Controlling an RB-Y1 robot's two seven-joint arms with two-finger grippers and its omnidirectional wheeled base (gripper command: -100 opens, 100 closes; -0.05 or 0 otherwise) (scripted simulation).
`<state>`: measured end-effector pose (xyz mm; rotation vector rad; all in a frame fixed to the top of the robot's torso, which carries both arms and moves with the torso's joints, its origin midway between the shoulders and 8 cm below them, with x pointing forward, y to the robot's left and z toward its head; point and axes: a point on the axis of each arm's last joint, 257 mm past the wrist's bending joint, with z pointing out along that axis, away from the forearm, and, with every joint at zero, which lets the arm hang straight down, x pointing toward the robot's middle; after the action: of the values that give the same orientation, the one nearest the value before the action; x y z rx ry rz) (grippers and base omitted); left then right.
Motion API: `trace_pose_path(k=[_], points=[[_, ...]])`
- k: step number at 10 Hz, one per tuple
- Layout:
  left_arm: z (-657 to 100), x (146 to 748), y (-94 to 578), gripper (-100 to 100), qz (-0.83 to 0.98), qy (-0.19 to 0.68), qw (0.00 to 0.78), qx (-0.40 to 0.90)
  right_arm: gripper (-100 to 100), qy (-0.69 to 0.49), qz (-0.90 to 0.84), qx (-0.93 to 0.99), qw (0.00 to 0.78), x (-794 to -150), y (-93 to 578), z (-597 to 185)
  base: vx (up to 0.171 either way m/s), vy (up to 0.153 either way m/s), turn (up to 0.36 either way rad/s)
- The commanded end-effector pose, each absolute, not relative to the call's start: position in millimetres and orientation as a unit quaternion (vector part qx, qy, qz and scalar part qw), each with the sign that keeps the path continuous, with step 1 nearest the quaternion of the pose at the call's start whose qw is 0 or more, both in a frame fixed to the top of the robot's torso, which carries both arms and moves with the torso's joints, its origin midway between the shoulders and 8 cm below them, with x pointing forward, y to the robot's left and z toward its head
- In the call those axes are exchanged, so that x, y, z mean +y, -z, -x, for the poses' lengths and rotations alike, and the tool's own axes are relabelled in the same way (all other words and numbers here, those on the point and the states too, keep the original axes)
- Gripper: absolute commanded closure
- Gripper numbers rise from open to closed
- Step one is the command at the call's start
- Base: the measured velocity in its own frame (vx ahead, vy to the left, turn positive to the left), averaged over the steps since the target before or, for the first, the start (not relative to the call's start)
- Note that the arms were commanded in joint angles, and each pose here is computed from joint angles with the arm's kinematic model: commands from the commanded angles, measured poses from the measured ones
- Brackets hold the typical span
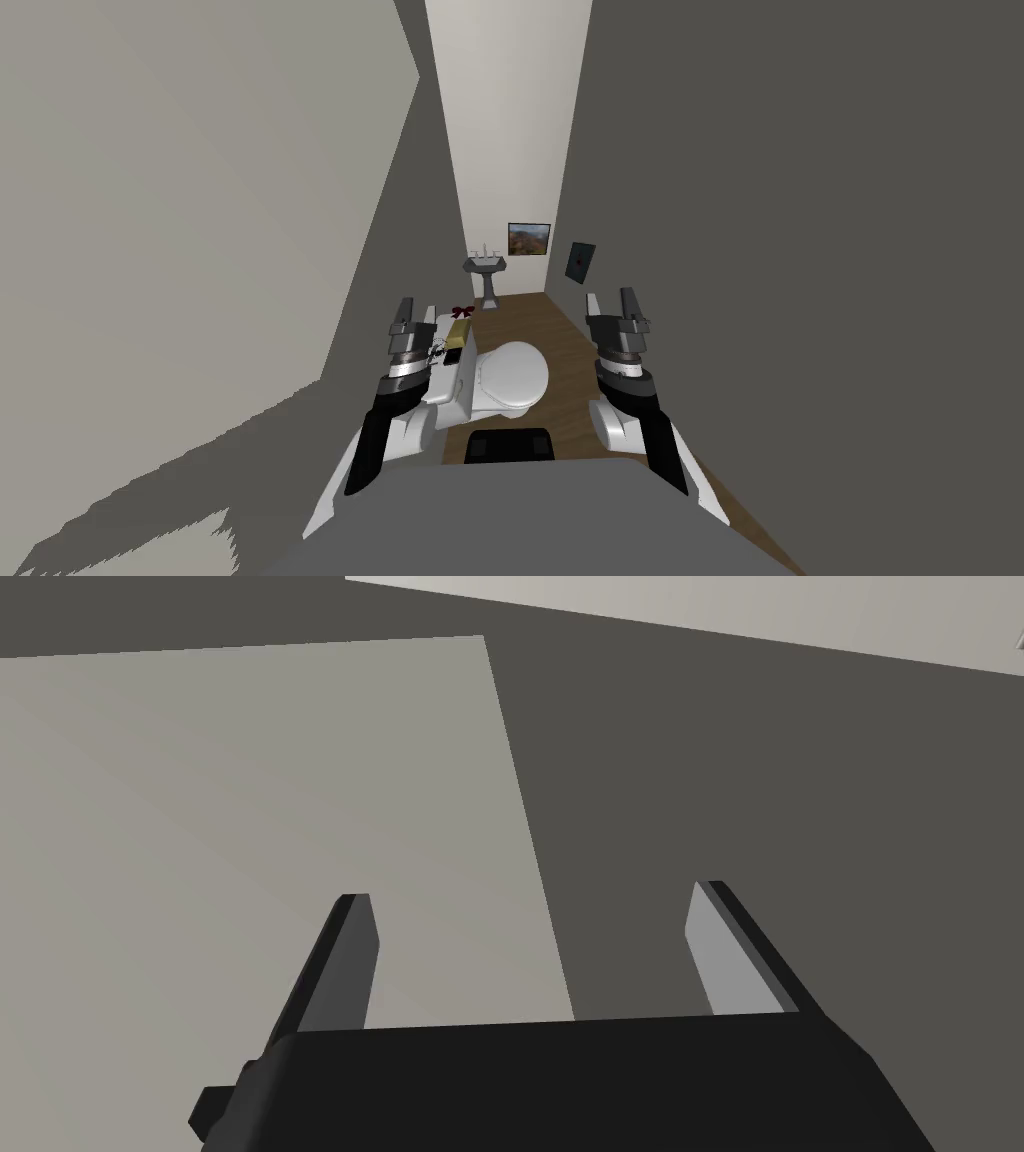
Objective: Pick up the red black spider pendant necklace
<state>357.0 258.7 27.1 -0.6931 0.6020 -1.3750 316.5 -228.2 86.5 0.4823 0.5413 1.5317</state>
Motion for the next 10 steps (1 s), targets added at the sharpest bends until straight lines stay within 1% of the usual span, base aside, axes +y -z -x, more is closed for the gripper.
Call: trace_pose_path(k=[1, 5, 10], points=[[-358.6, 255.3, -24.1, -100, 0.3, 0.611, 0.674, 0.286, 0, -0.677, -0.213, 0.239, 0.662, -228.2, -86.5, -316.5, -0.002, -0.005, 0.021], [-366.1, 250.0, -9.2, -100, 0.297, 0.602, 0.659, 0.339, 0, -0.677, -0.213, 0.239, 0.662, -228.2, -86.5, -316.5, -0.005, -0.018, 0.041], [-377.1, 253.5, 20.4, -100, 0.337, 0.582, 0.63, 0.389, 0, -0.677, -0.213, 0.239, 0.662, -228.2, -86.5, -316.5, -0.019, -0.037, 0.088]])
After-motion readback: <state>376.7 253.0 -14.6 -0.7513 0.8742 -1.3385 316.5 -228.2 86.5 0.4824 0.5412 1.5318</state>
